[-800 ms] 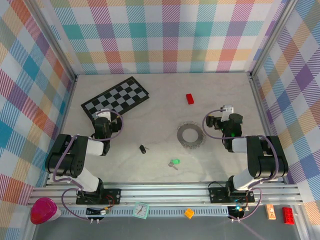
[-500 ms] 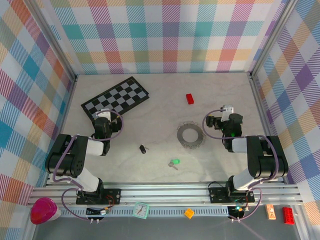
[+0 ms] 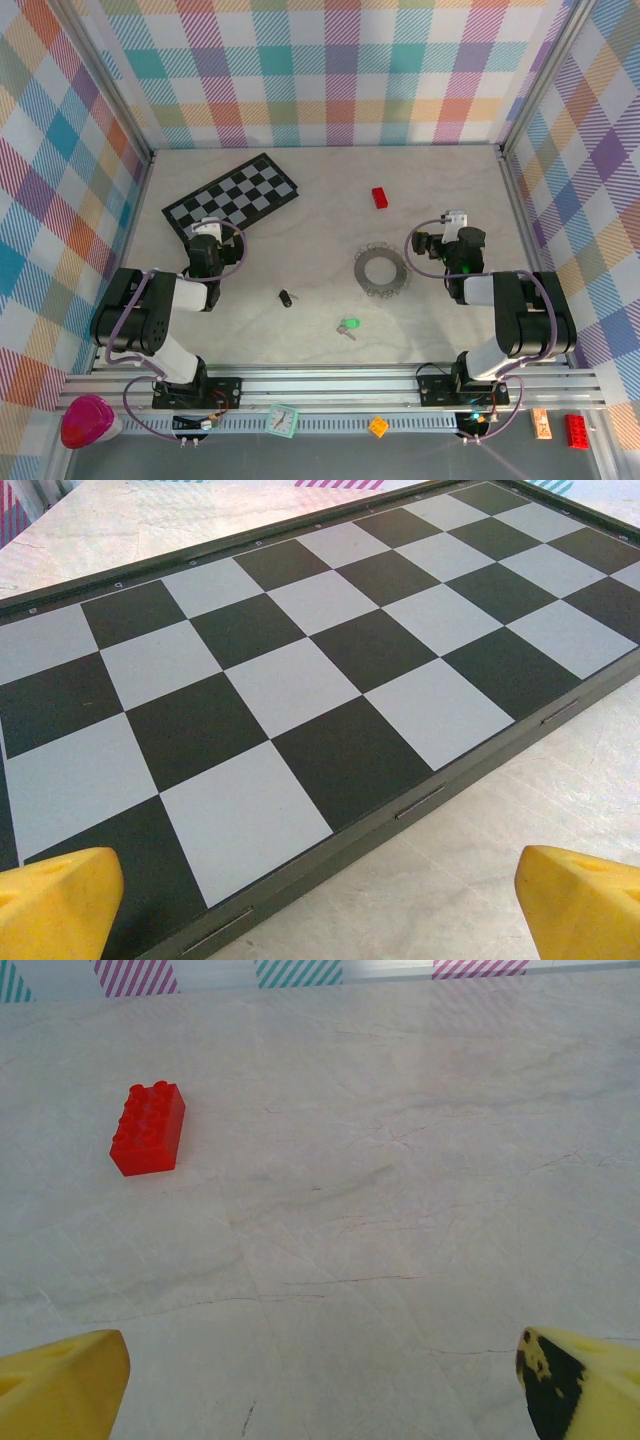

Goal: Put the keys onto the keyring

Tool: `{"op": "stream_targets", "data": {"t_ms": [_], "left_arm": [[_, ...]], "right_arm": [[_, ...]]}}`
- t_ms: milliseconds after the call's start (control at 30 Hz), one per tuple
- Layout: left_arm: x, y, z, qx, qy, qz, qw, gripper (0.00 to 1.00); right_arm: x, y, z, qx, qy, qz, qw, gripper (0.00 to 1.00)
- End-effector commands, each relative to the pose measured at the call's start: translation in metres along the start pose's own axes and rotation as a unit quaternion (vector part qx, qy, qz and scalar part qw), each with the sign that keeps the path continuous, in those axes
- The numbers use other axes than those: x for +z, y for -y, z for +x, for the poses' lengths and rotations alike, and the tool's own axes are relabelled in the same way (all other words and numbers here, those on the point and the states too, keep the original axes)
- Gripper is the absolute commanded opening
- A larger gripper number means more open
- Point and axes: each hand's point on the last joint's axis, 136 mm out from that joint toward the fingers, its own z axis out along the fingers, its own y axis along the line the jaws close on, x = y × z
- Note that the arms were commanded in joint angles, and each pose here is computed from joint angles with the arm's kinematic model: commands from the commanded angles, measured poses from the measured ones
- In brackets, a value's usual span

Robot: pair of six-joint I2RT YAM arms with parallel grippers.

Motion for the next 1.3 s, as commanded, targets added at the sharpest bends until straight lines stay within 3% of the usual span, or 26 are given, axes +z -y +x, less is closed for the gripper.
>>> {"op": "stream_targets", "data": {"t_ms": [0,300,567,700,833,1000,1167,1267], "left_arm": [[0.002,-0.003,-0.009,-0.007,0.01,-0.002,1.0,1.0],[-0.006,-0.008,-0.023,-0.011,0.02,-0.015,1.0,1.0],[-0.041,0.001,-0.074,-0.02,0.034,0.016,0.999,1.0],[-0.056,0.014,-0.094,-0.048,0.024,0.055,0.997,1.0],[-0.069,0.026,-0.104,-0.105,0.01,0.092,0.99,0.98],[-0.08,0.05,-0.098,-0.165,-0.016,0.151,0.975,0.95],[-0.087,0.084,-0.077,-0.174,-0.071,0.193,0.963,0.94],[-0.093,0.101,-0.065,-0.174,-0.092,0.204,0.959,0.94]], "right_arm": [[0.002,-0.001,-0.007,0.006,0.01,-0.006,1.0,0.99],[-0.008,0.001,-0.023,0.012,-0.011,0.006,1.0,0.99],[-0.048,-0.002,-0.065,0.127,-0.023,0.02,0.991,0.99],[-0.056,-0.014,-0.056,0.213,-0.106,0.008,0.971,0.98],[-0.064,-0.042,-0.044,0.253,-0.186,-0.042,0.948,0.86],[-0.075,-0.083,-0.025,0.206,-0.272,-0.067,0.938,0.75],[-0.079,-0.124,0.003,0.127,-0.366,-0.075,0.919,0.72],[-0.074,-0.147,0.018,0.078,-0.408,-0.082,0.906,0.64]]}}
